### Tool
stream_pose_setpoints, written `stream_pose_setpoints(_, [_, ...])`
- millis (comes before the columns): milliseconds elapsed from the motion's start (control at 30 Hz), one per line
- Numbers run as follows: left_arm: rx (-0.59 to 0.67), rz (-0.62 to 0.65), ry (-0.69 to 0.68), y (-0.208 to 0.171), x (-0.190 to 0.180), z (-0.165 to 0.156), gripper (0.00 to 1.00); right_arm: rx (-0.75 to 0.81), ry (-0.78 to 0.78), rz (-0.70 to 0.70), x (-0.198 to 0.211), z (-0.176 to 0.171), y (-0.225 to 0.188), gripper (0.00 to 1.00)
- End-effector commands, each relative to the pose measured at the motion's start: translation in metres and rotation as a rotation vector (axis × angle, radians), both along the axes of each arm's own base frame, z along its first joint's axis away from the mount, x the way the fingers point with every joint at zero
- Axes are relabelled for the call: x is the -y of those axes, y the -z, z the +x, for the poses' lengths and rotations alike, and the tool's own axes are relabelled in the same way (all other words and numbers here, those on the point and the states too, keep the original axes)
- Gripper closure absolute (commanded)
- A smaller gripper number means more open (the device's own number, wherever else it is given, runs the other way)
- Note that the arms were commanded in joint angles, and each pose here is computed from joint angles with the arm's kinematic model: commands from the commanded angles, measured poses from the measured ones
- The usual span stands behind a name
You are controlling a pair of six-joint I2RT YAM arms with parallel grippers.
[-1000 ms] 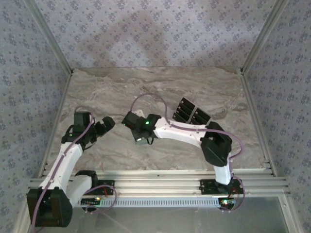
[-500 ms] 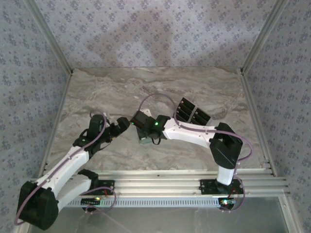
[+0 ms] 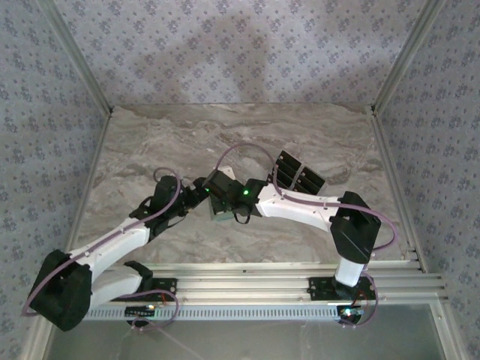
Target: Put the credit cards into the card holder
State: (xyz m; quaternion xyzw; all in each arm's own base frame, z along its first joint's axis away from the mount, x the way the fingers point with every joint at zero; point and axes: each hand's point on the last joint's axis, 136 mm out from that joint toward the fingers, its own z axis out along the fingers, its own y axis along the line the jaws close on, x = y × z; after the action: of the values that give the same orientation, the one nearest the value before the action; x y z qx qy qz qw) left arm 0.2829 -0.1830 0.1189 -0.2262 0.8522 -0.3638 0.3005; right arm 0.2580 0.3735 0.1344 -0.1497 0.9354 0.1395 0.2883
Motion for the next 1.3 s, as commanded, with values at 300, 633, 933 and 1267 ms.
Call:
stream_pose_setpoints(300, [0.047,-0.068,-0.044,0.001,0.012,0.005,0.21,0.014,0.014,0.065,-0.001,-0.004,-0.017,1.00])
stream_pose_setpoints(633, [0.077,-0.075,-0.028,0.000,0.026,0.004,0.67,0.002,0.026,0.060,0.002,-0.005,-0.010,1.00])
stream_pose_setpoints(933, [0.087,-0.046,-0.033,0.001,0.022,0.005,1.00,-0.003,0.050,0.050,0.015,-0.004,-0.006,1.00])
stream_pose_setpoints(1267, [0.118,0.003,-0.079,-0.001,0.005,0.002,1.00,0.001,0.104,0.023,0.045,0.004,-0.003,1.00])
